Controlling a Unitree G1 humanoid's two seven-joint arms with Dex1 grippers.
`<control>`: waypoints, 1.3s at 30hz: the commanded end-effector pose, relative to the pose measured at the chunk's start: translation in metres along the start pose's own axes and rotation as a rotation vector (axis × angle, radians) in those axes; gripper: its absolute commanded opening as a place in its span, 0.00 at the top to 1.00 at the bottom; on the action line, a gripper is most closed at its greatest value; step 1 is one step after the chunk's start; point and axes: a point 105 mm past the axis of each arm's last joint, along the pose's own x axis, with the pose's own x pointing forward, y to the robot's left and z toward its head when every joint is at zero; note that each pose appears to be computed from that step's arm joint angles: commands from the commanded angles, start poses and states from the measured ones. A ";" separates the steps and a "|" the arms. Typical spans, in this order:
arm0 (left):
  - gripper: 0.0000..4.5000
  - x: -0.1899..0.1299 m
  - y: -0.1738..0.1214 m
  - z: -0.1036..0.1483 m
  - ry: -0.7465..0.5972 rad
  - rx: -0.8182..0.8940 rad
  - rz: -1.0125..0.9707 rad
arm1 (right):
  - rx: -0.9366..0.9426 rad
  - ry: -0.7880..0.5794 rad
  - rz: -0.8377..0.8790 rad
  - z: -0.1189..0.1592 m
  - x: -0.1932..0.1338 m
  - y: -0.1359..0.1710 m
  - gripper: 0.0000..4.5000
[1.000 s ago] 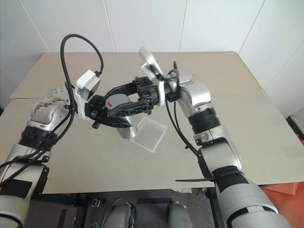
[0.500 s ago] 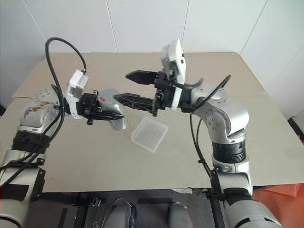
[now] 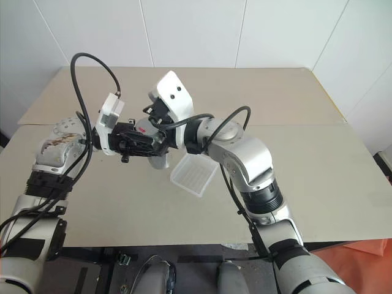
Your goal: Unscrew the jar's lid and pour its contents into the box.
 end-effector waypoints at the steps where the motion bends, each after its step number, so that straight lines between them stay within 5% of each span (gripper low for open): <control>1: 0.57 -0.005 -0.002 0.014 -0.023 0.051 0.003 | -0.050 -0.050 -0.017 0.015 -0.001 -0.004 0.01; 25: 0.57 -0.022 -0.006 0.012 -0.016 0.048 0.027 | -0.066 0.003 -0.186 0.002 -0.083 -0.061 0.01; 39: 0.57 -0.008 0.001 0.010 -0.017 0.057 -0.002 | -0.105 -0.078 0.109 0.031 -0.059 -0.002 0.01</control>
